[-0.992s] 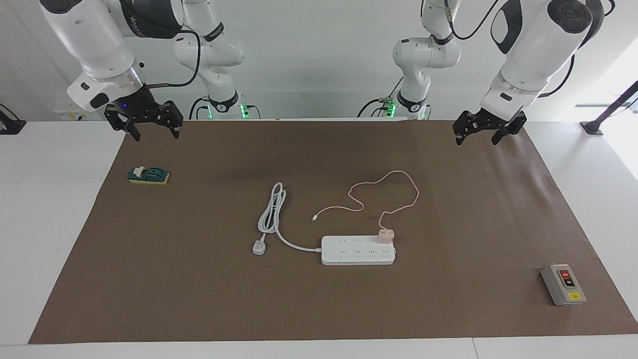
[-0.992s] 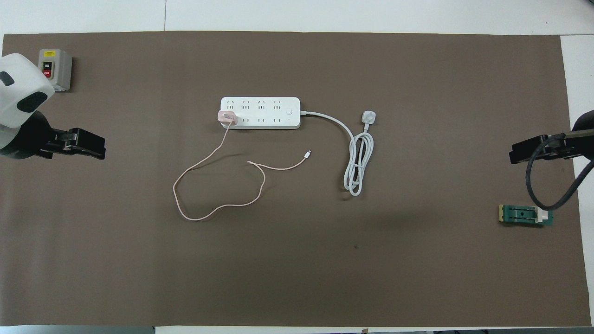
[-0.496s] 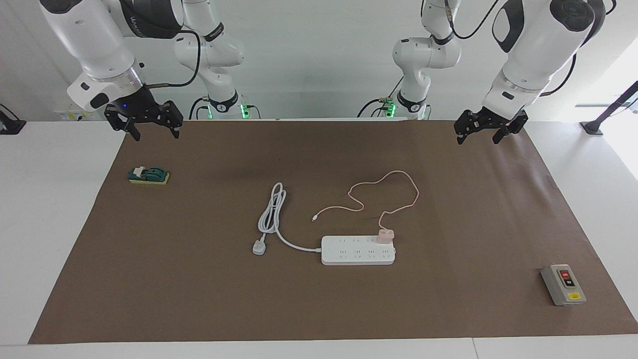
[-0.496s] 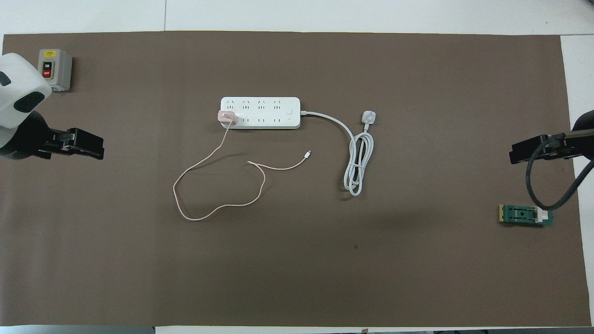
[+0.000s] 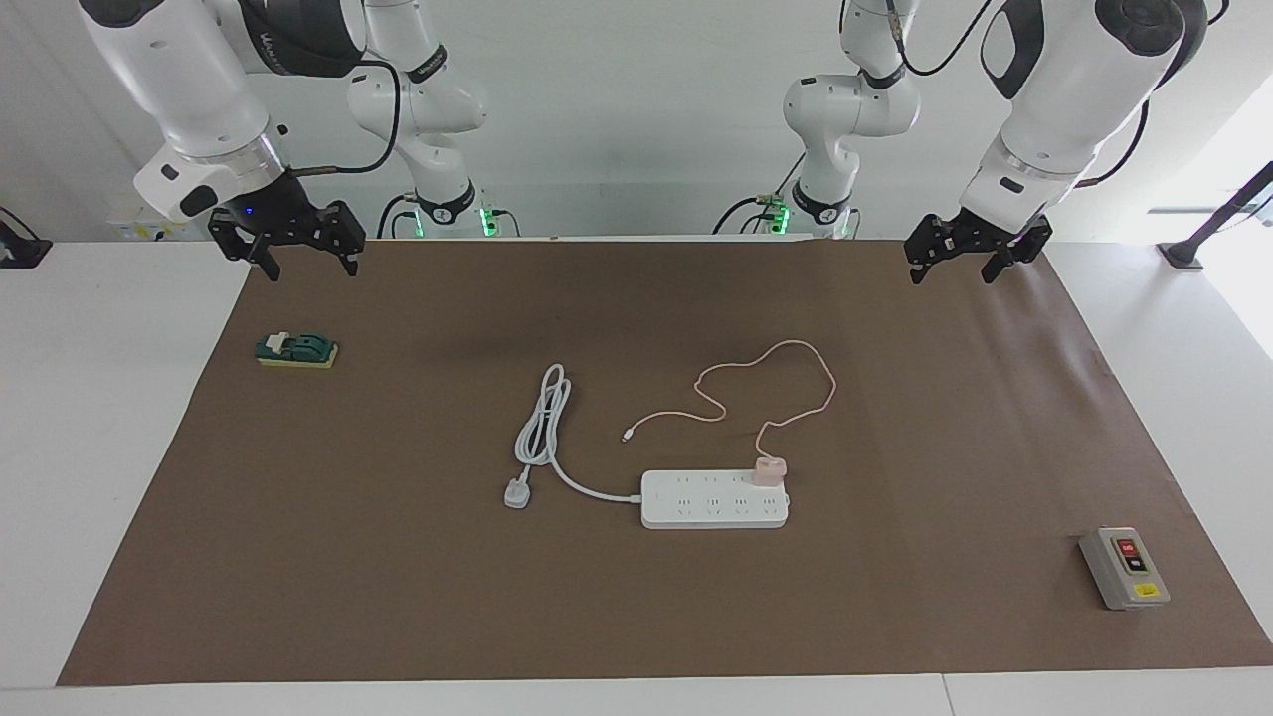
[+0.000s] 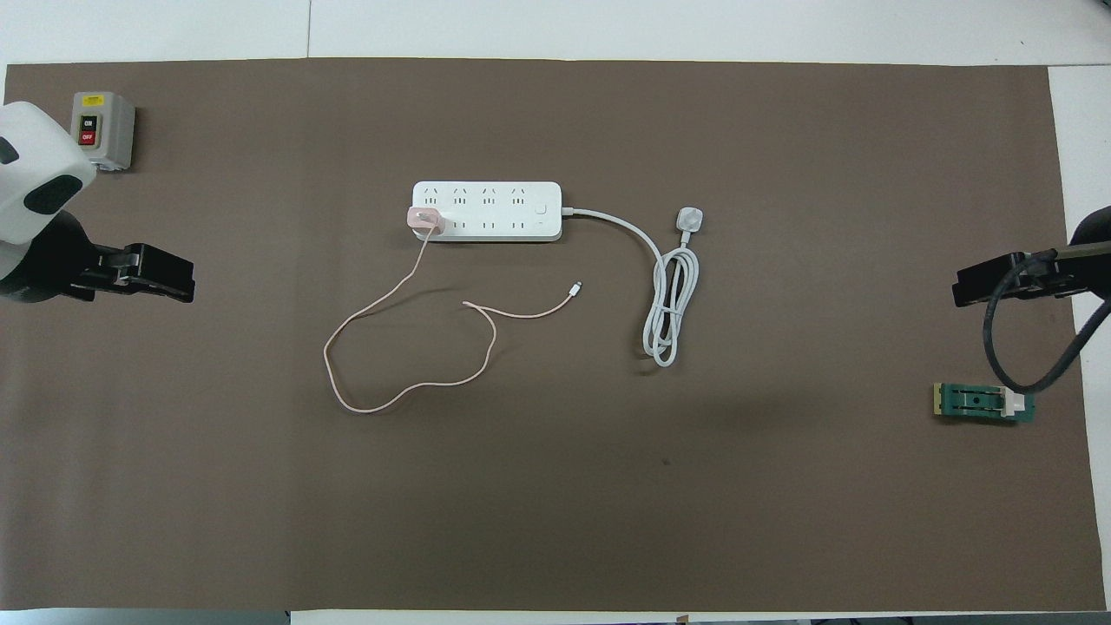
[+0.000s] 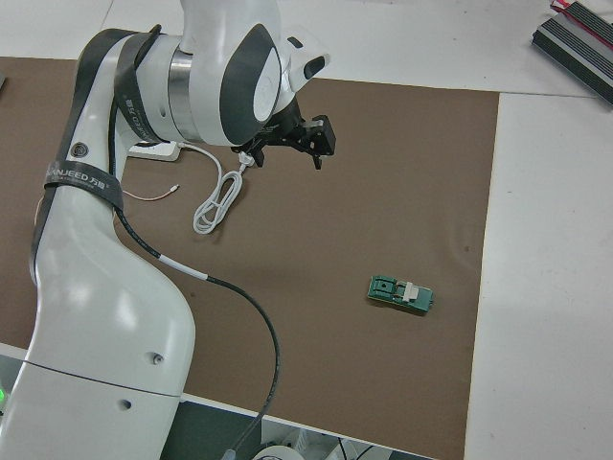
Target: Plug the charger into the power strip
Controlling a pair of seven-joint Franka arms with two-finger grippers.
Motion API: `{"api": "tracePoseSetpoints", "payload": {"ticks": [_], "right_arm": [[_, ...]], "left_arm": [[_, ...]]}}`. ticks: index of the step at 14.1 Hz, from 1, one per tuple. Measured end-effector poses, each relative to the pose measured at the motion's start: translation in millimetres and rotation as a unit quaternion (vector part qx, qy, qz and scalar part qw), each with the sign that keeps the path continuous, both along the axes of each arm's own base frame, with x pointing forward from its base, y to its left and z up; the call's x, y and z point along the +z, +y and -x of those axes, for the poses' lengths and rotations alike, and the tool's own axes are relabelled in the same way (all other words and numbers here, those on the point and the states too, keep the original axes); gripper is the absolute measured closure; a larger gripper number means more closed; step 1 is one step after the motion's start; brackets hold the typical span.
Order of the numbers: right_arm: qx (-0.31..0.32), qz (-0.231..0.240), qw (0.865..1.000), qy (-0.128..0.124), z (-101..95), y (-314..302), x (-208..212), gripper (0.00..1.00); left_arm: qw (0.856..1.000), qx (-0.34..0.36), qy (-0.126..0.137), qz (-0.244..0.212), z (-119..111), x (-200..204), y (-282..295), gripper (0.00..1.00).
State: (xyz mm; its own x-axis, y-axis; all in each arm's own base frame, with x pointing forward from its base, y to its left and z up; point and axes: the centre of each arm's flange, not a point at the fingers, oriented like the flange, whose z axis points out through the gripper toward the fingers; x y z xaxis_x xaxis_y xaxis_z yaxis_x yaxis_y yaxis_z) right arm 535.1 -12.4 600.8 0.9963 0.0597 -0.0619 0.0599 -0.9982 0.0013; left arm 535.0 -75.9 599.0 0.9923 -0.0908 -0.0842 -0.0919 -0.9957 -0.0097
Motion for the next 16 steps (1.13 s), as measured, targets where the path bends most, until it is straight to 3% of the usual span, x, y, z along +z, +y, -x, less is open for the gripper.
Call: {"api": "tracePoseSetpoints", "payload": {"ticks": [5,16], "right_arm": [[0.000,0.000,1.000,0.000,0.0,0.1,0.0,0.00],[0.000,0.000,1.000,0.000,0.0,0.2,0.0,0.00]], "left_arm": [[1.000,0.000,0.017,0.004,5.7,-0.2,-0.9,0.00],[1.000,0.000,0.005,0.006,3.2,3.0,-1.3,0.00]]}}
